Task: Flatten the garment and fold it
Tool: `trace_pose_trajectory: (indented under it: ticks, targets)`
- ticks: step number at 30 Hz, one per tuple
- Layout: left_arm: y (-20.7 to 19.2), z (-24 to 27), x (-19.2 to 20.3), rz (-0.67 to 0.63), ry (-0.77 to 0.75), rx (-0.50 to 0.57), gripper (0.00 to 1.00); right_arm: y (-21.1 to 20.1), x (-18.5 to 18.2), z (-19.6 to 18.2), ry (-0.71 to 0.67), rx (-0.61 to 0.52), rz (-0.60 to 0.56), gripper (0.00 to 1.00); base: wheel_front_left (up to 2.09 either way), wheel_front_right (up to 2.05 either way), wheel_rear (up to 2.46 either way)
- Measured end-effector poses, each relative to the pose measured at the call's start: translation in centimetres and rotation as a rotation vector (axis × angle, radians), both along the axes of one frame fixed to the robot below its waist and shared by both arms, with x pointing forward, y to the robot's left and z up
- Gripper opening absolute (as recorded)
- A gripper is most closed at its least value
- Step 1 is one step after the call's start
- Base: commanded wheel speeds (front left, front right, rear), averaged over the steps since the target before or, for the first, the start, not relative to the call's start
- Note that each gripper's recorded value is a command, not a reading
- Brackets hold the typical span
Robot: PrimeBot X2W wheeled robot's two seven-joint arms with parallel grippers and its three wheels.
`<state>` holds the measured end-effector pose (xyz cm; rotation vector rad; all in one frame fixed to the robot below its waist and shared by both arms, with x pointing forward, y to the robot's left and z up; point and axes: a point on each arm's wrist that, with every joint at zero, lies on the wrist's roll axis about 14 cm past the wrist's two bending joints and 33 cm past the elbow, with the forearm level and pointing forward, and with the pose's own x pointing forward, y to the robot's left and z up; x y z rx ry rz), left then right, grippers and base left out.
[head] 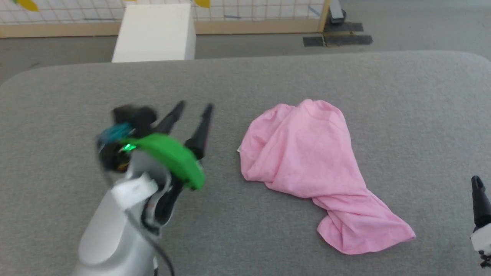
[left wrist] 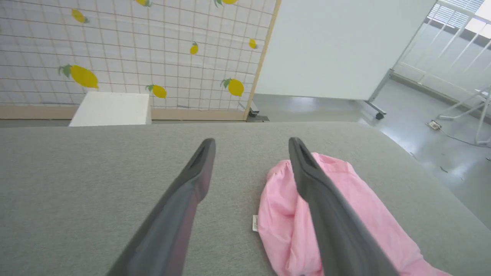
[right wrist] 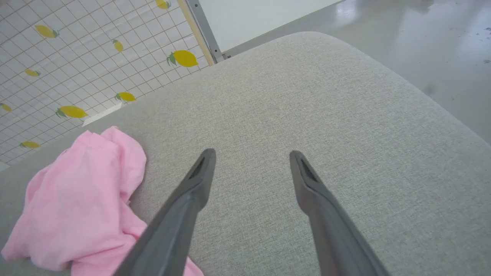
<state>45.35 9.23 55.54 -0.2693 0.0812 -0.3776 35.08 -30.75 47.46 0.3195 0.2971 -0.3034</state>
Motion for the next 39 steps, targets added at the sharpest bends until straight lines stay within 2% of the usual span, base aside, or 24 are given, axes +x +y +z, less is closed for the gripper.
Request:
trace_pose_trajectory:
  ticks: [5,6,9,13,14,15,16,18,22,23,27,30,33,39]
  targets:
    - [-7.5,-4.1,0.6,-0.289,0.218,0.136,1.0,-0.3,0.0,-0.8,0.023,0.004,-0.012,1.0,0.0,0.0,0.0]
    - [-9.6,-8.2,-0.3,-0.395,0.348,0.228,1.0,-0.4,-0.5,-1.9,0.043,0.019,-0.026,1.0,0.0,0.0,0.0]
    - [-9.8,-12.1,-0.9,-0.443,0.458,0.296,1.0,-0.6,-1.1,-3.1,0.068,0.029,-0.044,1.0,0.0,0.0,0.0]
    - [-9.9,-14.8,-1.2,-0.467,0.528,0.318,1.0,-1.2,-1.8,-4.2,0.096,0.025,-0.072,1.0,0.0,0.0,0.0]
    - [-10.1,-15.2,-1.2,-0.473,0.537,0.312,0.38,-1.3,-1.9,-4.5,0.101,0.028,-0.078,1.0,0.0,0.0,0.0]
    - [-10.5,-15.2,-1.2,-0.484,0.534,0.298,0.07,-1.4,-1.9,-4.7,0.105,0.03,-0.081,1.0,0.0,0.0,0.0]
    - [-10.9,-15.1,-1.3,-0.492,0.528,0.272,0.0,-1.4,-1.8,-4.8,0.109,0.029,-0.081,1.0,0.0,0.0,0.0]
    - [-11.4,-14.5,-1.3,-0.5,0.518,0.229,0.0,-1.1,-1.5,-5.0,0.11,0.032,-0.071,1.0,0.0,0.0,0.0]
    - [-11.7,-10.9,0.1,-0.464,0.403,0.101,0.0,0.1,-0.4,-5.0,0.102,0.042,-0.031,1.0,0.0,0.0,0.0]
    - [-10.0,-7.4,2.2,-0.381,0.277,0.034,0.0,1.2,0.5,-4.9,0.092,0.051,0.005,1.0,0.0,0.0,0.0]
    - [-5.2,-2.9,4.6,-0.2,0.143,-0.04,0.0,2.7,1.5,-4.4,0.078,0.052,0.055,1.0,0.0,0.0,0.0]
    - [-0.6,-1.1,4.9,-0.055,0.086,-0.051,0.0,3.9,2.3,-4.0,0.065,0.055,0.097,1.0,0.0,0.0,0.0]
    - [3.6,-3.1,2.8,0.073,0.156,-0.034,0.0,5.1,2.8,-3.7,0.059,0.062,0.134,1.0,0.0,0.0,0.0]
    - [11.1,-12.9,-6.1,0.341,0.492,-0.037,0.0,7.4,3.7,-3.4,0.045,0.077,0.2,1.0,0.0,0.0,0.0]
